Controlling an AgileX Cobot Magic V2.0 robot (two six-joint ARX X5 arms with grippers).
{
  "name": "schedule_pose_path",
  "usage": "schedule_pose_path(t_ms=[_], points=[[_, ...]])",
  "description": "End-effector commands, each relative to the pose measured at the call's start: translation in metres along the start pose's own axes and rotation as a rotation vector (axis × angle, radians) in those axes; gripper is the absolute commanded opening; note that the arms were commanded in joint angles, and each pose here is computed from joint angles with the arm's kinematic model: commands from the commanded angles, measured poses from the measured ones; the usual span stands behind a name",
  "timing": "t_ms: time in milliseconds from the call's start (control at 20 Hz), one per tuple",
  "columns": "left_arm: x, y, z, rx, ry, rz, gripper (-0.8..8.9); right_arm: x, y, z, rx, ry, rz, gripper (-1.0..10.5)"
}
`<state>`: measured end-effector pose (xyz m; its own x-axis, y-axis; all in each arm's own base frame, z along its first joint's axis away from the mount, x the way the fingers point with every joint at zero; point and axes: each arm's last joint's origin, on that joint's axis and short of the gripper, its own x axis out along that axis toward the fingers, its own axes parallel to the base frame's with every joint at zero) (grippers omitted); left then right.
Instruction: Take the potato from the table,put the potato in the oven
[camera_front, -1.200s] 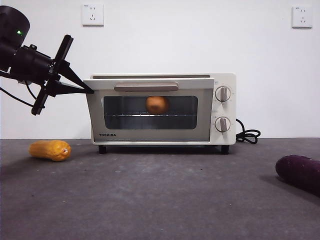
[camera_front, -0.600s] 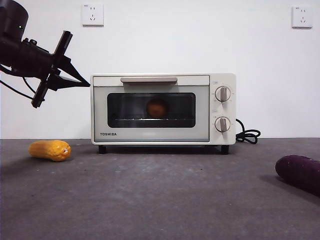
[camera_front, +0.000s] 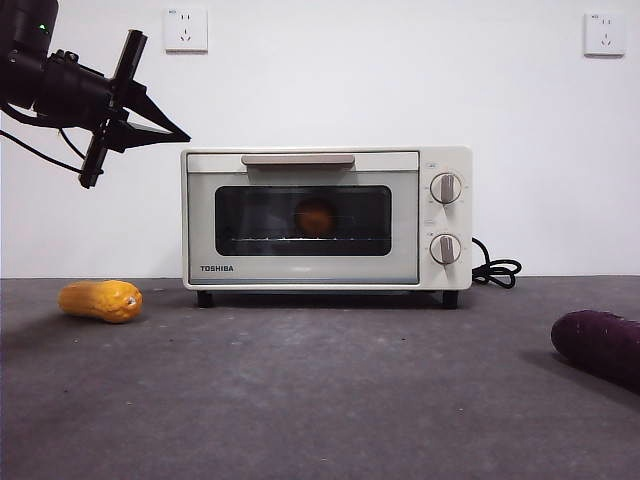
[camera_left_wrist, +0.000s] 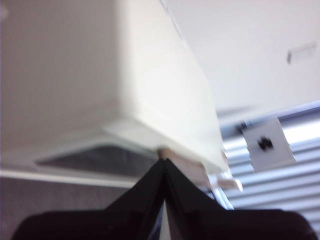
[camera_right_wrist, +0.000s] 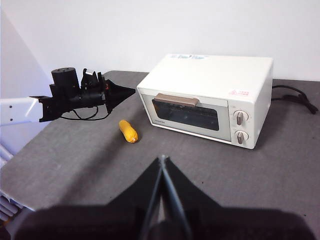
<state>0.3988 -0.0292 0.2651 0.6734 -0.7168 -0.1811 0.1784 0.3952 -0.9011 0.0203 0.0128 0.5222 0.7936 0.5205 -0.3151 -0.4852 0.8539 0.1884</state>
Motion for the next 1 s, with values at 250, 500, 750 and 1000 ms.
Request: schedule_pose_path(t_ms=[250,500,750,1000], points=[[-0.007,-0.016,-0.012,0.088,0.137,-0.037,-0.06,0.004,-0.001,-0.003,-0.009,0.032,-0.025,0.0],[-0.035,-0.052,-0.023,0.248,0.165,-0.022,-0.06,0.007,-0.001,-0.001,-0.011,0.029,-0.069,0.0],[-0.077,-0.099,-0.04,0.409,0.158,-0.039,-0.05,0.009,-0.002,-0.001,-0.012,0.029,-0.097,0.0],[-0.117,-0.14,-0.055,0.494,0.098,-0.085,-0.04,0.012,-0.002,0.001,-0.014,0.027,-0.139,0.0]])
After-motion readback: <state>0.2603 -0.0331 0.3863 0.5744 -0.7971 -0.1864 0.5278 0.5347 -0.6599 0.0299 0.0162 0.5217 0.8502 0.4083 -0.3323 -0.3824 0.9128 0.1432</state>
